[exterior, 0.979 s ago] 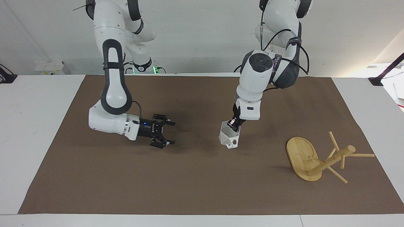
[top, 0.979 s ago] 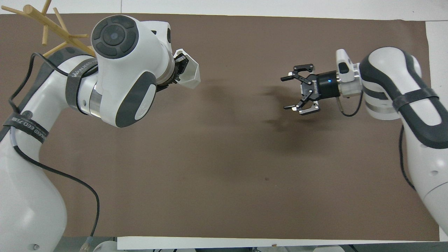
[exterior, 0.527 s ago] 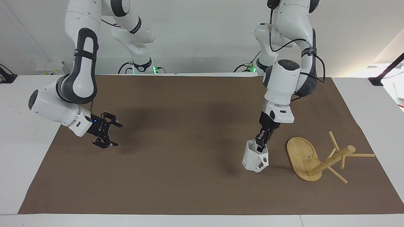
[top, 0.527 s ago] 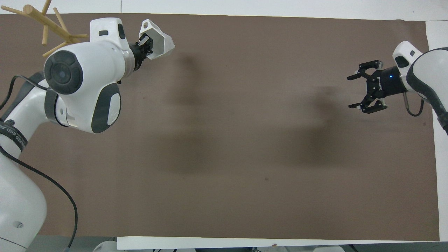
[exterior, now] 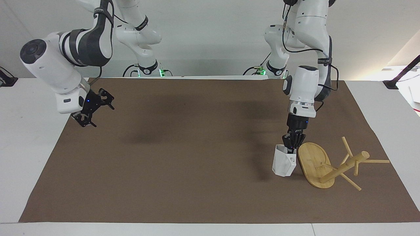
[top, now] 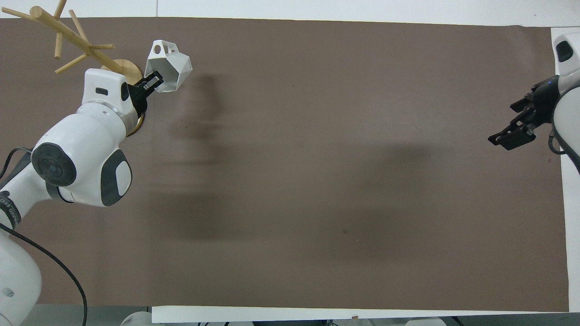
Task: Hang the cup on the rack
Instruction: 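Carry the cup with the left gripper and hang it on the mug tree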
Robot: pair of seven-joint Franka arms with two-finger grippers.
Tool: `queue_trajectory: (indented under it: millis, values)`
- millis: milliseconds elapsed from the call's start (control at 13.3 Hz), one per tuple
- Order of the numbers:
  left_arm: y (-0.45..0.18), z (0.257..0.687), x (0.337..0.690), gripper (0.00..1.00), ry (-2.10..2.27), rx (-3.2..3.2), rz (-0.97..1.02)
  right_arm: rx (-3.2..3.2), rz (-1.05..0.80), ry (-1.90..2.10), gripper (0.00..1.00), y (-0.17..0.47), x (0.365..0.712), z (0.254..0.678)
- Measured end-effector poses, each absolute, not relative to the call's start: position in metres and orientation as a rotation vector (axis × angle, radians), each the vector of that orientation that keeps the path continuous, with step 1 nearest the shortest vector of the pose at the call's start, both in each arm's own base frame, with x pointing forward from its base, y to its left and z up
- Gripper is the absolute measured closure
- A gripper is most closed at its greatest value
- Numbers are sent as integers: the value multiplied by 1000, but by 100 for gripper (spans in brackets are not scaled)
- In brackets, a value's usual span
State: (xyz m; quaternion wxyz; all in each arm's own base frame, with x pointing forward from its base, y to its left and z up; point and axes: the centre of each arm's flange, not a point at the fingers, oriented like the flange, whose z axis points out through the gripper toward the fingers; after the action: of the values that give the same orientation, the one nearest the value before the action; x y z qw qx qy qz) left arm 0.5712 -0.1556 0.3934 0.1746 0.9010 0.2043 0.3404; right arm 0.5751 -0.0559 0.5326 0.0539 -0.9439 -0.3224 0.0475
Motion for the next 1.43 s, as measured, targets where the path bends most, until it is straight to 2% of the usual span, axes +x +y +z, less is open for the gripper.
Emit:
queue_trajectory:
  millis: [301, 678, 904, 1130, 1205, 1281, 1432]
  values:
    - [-122, 405, 577, 93, 627, 2544, 1010, -3030, 228, -340, 0, -57, 557, 576]
    - [-94, 401, 582, 93, 689, 2564, 1001, -3108, 205, -82, 0, -58, 525, 637]
    - [-82, 398, 585, 93, 733, 2606, 939, -3114, 193, -52, 0, -50, 518, 644]
    - [-62, 397, 588, 94, 785, 2623, 915, -3108, 248, -42, 0, -52, 519, 627]
    - [-58, 397, 589, 91, 794, 2624, 913, -3107, 261, -41, 0, -52, 520, 624]
    - [-55, 398, 590, 82, 806, 2634, 896, -3107, 266, -39, 0, -53, 521, 622]
    - [-47, 397, 591, 56, 843, 2693, 794, -3107, 267, -41, 0, -53, 521, 622]
